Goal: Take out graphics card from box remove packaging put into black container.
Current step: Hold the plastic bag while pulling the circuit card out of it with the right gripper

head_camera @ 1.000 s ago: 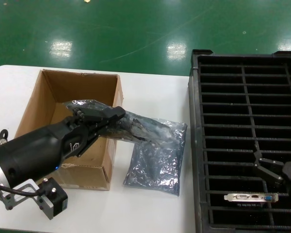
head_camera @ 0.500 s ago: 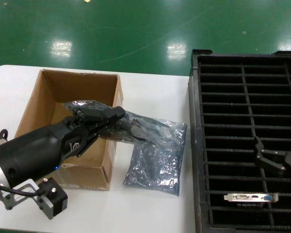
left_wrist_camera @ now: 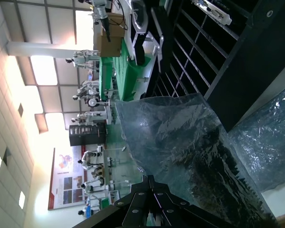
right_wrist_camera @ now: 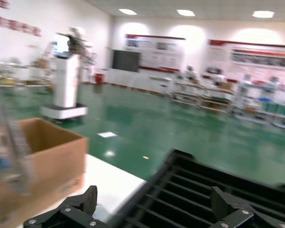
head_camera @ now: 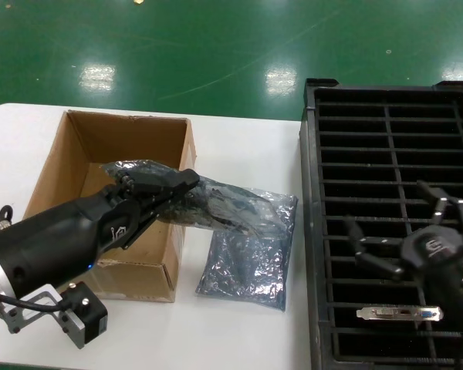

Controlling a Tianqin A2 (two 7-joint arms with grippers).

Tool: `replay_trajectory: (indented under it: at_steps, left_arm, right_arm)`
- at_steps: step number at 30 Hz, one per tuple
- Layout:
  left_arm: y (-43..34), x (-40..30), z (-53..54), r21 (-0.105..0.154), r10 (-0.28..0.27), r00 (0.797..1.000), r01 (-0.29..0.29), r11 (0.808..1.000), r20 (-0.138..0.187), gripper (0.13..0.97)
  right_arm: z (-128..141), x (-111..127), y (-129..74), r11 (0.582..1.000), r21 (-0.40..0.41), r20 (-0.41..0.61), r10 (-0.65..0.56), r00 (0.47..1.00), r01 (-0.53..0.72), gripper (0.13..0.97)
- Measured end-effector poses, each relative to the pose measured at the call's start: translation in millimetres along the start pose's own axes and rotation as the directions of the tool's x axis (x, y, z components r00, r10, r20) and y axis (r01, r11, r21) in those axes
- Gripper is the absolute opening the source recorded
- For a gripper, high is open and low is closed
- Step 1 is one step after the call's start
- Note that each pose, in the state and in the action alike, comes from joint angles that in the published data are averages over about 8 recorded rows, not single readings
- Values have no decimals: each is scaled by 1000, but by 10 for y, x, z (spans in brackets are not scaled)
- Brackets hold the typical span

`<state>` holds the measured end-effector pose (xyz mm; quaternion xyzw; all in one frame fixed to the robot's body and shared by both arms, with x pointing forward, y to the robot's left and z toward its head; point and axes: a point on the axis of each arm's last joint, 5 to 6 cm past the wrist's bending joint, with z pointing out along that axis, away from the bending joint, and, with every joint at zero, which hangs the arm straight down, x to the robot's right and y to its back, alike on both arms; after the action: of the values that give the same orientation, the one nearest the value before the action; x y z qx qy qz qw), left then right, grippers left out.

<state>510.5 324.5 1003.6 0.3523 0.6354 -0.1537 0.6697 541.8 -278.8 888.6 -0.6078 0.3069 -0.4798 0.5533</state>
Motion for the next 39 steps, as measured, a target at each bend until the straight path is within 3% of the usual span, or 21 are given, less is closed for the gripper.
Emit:
replay_trajectory:
  at_steps: [5,17,31,39]
  left_arm:
    - [0,0,0,0,0,1000,0,1000,0,140]
    - [0,0,0,0,0,1000,0,1000,0,140]
    - [0,0,0,0,0,1000,0,1000,0,140]
    - [0,0,0,0,0,1000,0,1000,0,140]
  right_arm:
    - [-32,-82,-16,998,29,112,-54,992,51,840]
    - [-40,-287,24,990,68,310,-137,941,122,597]
    - [72,-384,-149,979,125,354,-198,914,164,286]
    - [-7,-260,-235,972,128,347,-230,909,196,190]
